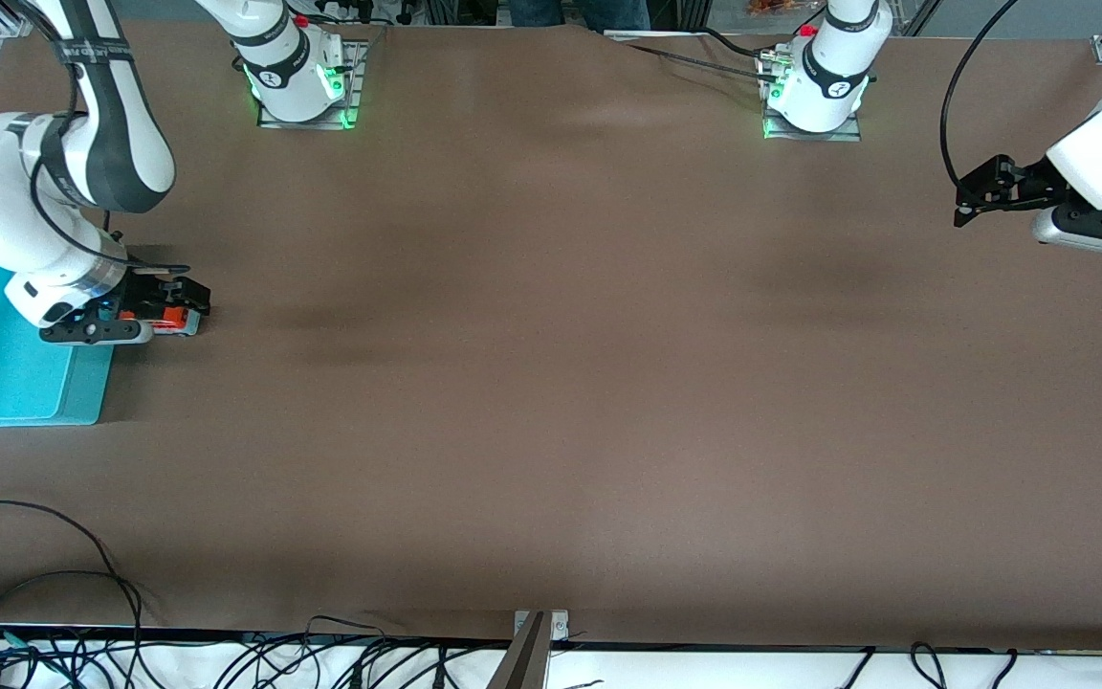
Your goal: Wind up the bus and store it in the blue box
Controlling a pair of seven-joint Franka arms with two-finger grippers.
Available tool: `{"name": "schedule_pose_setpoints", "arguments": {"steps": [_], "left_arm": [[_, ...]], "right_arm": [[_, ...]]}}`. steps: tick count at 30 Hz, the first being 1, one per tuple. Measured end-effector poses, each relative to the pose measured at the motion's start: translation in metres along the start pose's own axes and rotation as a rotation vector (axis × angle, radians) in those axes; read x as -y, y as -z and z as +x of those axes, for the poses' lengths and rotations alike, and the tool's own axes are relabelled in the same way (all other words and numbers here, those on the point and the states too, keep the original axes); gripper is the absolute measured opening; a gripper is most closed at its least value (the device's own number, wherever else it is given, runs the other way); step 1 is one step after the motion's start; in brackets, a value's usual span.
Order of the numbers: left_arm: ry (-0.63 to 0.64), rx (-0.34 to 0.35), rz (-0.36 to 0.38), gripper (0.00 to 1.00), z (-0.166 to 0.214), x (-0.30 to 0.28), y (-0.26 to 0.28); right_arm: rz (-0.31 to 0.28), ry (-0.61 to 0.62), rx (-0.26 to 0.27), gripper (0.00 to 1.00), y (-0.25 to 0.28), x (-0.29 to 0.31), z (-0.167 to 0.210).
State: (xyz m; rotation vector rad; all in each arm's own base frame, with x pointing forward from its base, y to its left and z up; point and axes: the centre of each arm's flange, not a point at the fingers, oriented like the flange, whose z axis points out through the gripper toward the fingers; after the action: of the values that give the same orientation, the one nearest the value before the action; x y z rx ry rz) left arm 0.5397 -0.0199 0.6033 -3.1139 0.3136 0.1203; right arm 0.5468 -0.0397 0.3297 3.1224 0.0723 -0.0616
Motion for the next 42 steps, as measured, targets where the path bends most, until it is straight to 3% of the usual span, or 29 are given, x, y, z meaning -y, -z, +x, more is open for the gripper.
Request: {"name": "schedule_pose_setpoints", "arguments": {"steps": [8,20,30,42], "left_arm": [[0.001,-0.007,0.001,1.00,0.000,0.001,0.003],[0.013,-0.015,0.002,1.00,0.002,0.005,0.007],[0.069,-0.026,0.002,1.00,0.001,0.012,0.012],[0.106,-0.060,0.006,1.00,0.001,0.013,0.028]], "right_arm": [[0.001,-0.026,0.024,1.00,-0.035,-0.012,-0.015],[-0.005,-0.128,0.047,1.00,-0.046,-0.050,-0.025],[-0.015,-0.412,0.067,1.00,-0.064,-0.061,-0.033],[-0.031,-0.809,0.020,1.00,-0.084,-0.081,-0.038]]}}
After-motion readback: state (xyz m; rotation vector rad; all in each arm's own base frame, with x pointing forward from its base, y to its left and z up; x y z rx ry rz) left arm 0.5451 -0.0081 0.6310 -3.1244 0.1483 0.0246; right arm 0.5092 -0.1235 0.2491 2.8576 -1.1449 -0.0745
